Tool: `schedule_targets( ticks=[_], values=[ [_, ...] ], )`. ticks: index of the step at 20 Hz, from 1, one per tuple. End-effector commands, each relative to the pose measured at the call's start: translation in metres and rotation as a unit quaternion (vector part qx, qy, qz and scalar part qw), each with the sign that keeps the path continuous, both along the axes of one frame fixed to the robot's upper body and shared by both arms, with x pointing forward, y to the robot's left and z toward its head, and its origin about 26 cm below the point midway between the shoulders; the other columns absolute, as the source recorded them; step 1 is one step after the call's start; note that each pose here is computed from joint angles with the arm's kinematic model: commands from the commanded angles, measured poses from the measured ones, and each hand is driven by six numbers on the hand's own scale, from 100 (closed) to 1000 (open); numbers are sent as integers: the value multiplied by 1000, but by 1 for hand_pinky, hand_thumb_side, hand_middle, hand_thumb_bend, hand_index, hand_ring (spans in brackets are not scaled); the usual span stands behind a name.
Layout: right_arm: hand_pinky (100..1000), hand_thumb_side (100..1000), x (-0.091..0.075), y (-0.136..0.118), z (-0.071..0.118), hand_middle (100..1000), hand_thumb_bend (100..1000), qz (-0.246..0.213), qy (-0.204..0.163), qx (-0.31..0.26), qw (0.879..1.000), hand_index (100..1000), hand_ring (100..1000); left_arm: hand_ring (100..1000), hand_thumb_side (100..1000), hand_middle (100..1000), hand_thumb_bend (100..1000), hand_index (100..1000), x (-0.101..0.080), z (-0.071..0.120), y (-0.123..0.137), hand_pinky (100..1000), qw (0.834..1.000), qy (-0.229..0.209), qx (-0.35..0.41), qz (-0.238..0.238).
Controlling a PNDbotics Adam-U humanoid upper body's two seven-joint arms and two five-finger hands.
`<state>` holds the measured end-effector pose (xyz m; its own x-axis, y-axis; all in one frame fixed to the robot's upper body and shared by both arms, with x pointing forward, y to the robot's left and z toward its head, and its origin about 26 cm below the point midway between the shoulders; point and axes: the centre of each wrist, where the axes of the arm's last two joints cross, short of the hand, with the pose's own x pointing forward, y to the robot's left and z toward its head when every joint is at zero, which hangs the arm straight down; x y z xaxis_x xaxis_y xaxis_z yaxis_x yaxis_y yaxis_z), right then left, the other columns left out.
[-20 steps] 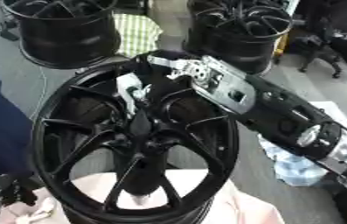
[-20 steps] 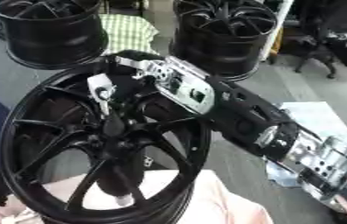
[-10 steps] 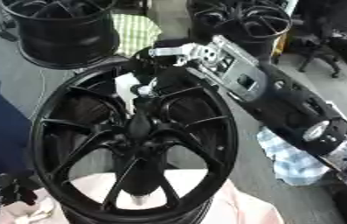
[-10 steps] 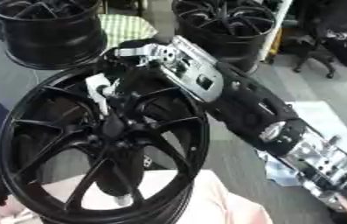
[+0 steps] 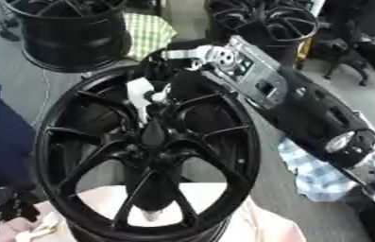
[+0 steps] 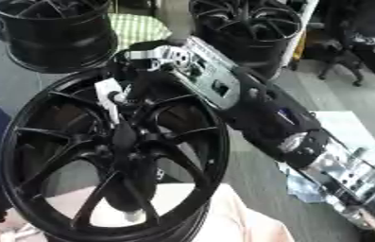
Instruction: Pull the pin out of the wheel hub.
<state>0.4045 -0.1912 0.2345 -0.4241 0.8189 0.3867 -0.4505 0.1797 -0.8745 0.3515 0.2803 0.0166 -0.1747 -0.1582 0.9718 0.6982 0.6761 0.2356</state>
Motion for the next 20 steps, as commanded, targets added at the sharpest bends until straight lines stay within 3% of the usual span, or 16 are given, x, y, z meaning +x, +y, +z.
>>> schedule_targets(
  ticks=[1, 11, 20],
  values=[
    [811, 363, 2, -3, 12, 856, 230, -10, -29, -4, 1000, 945, 862, 605, 916, 627, 100, 835, 5, 12, -4, 603, 1000, -17, 0, -7],
    [816, 330, 2, -1, 4, 848, 230, -2, -4, -24, 1000, 934, 864, 606, 915, 627, 100, 835, 6, 18, -8, 601, 1000, -20, -3, -12],
    [809, 308, -2, -2, 1, 813, 217, 0, -4, -26, 1000, 900, 854, 607, 912, 627, 100, 835, 8, 21, -10, 600, 1000, -24, -3, -15]
  ],
)
